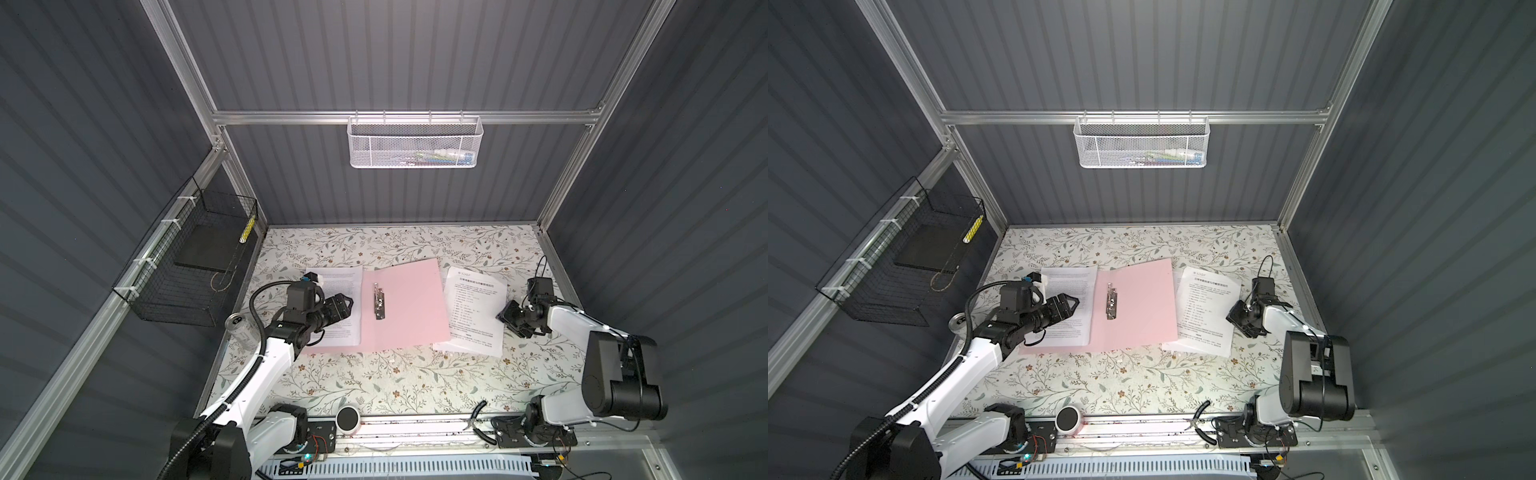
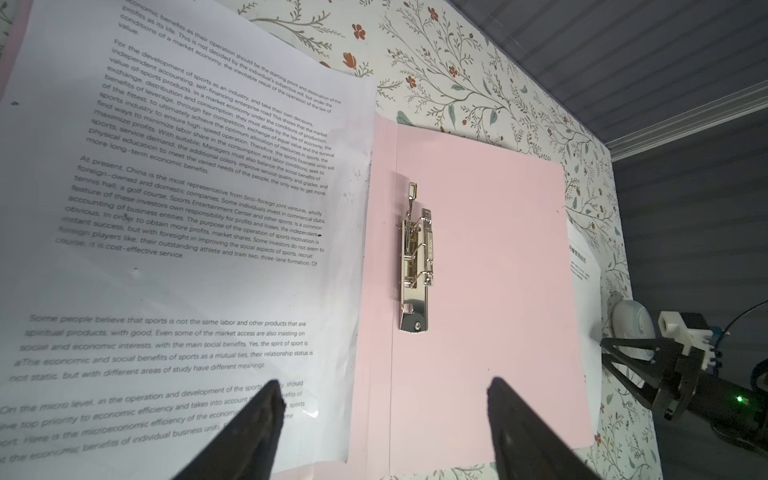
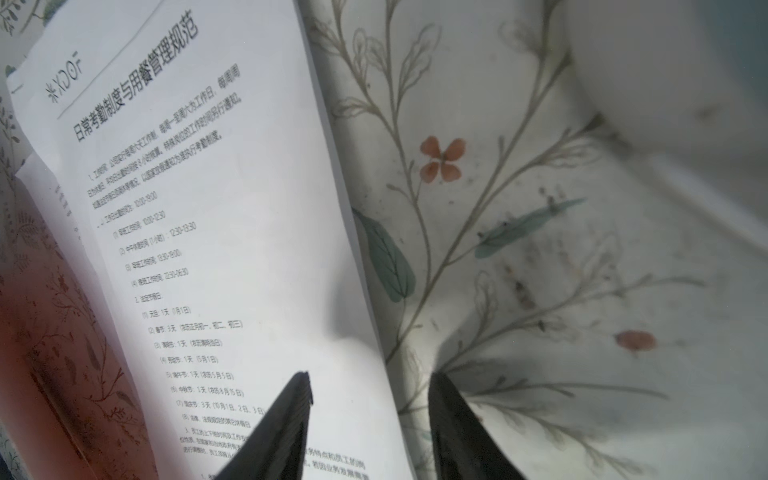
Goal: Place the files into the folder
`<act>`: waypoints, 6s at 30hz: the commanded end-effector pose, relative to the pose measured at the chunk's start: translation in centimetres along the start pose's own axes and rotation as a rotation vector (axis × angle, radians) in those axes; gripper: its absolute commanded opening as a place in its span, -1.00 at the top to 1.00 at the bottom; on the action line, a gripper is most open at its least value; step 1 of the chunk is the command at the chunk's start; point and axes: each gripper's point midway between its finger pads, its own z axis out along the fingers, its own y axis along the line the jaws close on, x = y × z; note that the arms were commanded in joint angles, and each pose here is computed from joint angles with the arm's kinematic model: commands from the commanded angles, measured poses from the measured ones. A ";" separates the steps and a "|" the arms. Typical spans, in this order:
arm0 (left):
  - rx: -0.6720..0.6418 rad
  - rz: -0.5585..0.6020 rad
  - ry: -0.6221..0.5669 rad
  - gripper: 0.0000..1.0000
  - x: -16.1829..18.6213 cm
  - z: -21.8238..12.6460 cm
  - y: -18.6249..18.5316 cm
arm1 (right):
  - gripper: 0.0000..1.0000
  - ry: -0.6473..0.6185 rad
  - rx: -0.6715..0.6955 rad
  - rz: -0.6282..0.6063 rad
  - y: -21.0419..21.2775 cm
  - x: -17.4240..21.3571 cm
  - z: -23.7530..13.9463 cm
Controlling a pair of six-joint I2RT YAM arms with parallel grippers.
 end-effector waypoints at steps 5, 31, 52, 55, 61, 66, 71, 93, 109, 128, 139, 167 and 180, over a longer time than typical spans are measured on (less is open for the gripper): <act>0.025 0.022 0.006 -0.54 0.0 0.5 -0.4 | 0.05 0.028 -0.019 0.012 0.2 0.1 0.7; 0.041 0.017 0.017 -0.50 0.1 1.2 -0.5 | 1.00 0.030 -0.065 0.008 1.0 0.2 0.5; 0.025 0.003 0.010 -0.43 -0.6 1.0 -0.6 | 1.00 -0.261 -0.262 -0.112 8.3 -3.1 -14.1; 0.021 0.002 0.003 -0.43 -0.6 0.9 -0.6 | 1.00 -0.302 -0.314 -0.150 10.6 -3.5 -17.1; 0.014 0.001 -0.010 -0.42 -0.7 0.5 -0.5 | 1.00 -0.353 -0.400 -0.245 15.7 -3.5 -20.9; 0.008 -0.002 -0.012 -0.41 -0.4 0.2 -0.2 | 1.00 -0.359 -0.497 -0.309 20.6 -3.2 -23.4; 0.004 0.001 -0.016 -0.41 -0.1 -0.1 -0.1 | 1.00 -0.354 -0.594 -0.414 25.7 -0.9 -26.2; -0.023 0.028 -0.017 -0.47 0.4 -0.8 0.5 | 1.00 0.075 -0.479 -0.393 22.7 6.9 -5.4; -0.046 0.032 -0.004 -0.47 0.9 -0.5 1.2 | 1.00 0.125 -0.463 -0.444 23.5 7.0 -3.8; -0.067 0.028 0.001 -0.47 1.4 -0.4 1.9 | 0.58 0.206 -0.341 -0.424 20.5 8.4 2.1; -0.060 0.017 0.011 -0.46 1.5 0.2 1.8 | 0.53 0.211 -0.338 -0.438 20.1 8.7 3.2; -0.066 0.014 0.018 -0.44 1.6 0.6 2.1 | 1.00 0.193 -0.634 -0.463 26.6 8.4 -3.9; -0.064 0.019 0.017 -0.43 1.6 0.6 2.0 | 1.00 0.270 -0.824 -0.460 29.9 9.7 -7.5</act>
